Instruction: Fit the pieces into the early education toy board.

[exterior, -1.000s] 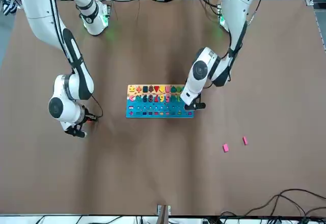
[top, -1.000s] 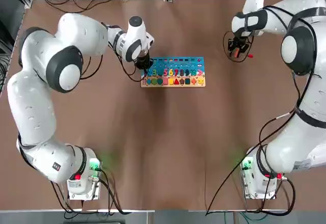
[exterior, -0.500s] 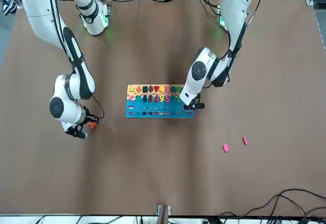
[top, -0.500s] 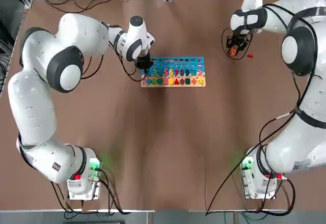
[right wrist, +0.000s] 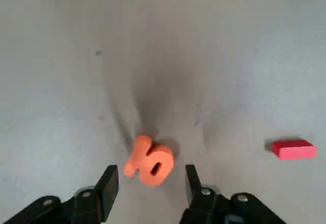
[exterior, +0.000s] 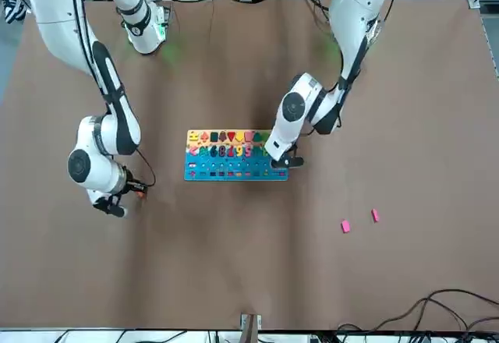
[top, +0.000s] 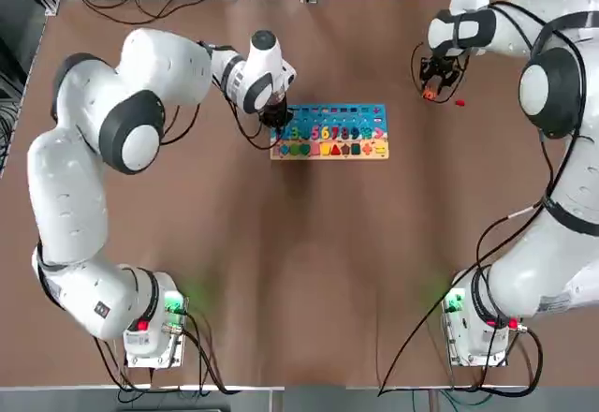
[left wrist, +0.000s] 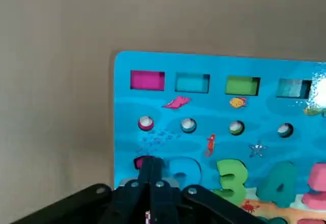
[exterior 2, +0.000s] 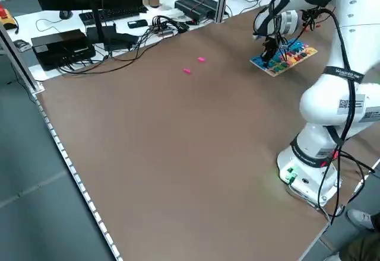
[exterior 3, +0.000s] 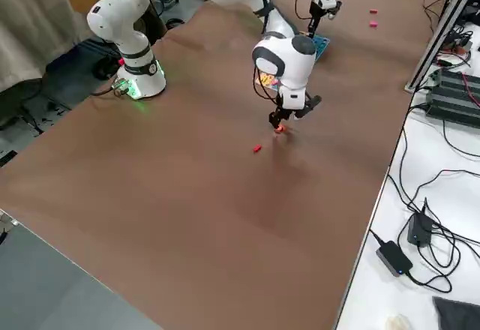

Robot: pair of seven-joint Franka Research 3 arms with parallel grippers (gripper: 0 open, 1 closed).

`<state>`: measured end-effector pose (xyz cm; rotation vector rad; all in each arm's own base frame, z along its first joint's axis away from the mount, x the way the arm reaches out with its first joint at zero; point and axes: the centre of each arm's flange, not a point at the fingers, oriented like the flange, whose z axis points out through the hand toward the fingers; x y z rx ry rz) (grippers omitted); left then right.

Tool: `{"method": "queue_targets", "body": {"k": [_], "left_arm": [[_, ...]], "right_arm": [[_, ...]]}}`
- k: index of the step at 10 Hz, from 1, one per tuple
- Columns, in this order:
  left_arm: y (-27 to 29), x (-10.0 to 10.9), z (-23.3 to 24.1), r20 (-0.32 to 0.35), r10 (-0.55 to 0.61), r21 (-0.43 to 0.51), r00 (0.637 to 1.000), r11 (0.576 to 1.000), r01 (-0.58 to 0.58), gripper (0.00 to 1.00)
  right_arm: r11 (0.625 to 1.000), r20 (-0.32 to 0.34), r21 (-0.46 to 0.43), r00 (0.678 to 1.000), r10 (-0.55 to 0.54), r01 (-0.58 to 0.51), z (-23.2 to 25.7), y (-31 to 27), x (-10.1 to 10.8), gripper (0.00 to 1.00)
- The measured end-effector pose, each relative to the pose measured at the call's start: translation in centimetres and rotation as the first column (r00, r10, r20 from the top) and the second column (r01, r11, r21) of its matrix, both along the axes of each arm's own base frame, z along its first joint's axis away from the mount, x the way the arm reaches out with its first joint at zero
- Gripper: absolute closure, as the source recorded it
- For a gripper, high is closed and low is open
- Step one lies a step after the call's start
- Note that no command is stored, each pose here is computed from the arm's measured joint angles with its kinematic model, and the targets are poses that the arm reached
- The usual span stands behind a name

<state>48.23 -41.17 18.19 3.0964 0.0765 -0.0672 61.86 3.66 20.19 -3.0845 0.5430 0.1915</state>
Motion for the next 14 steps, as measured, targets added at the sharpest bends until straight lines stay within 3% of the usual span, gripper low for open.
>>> {"method": "queue_targets", "body": {"k": [4,14], "left_arm": [[-3.5,0.5,0.0,0.012,-0.017,-0.019,1.000,1.000,0.018,0.99],[-8.3,0.0,-0.1,0.034,-0.019,-0.051,0.999,0.998,0.020,0.99]], "right_arm": [[0.955,-0.006,-0.035,0.956,-0.294,0.293,-0.1,-0.7,-0.1,0.39],[0.953,0.022,-0.026,0.954,-0.300,0.301,-1.0,0.8,-0.7,0.39]]}}
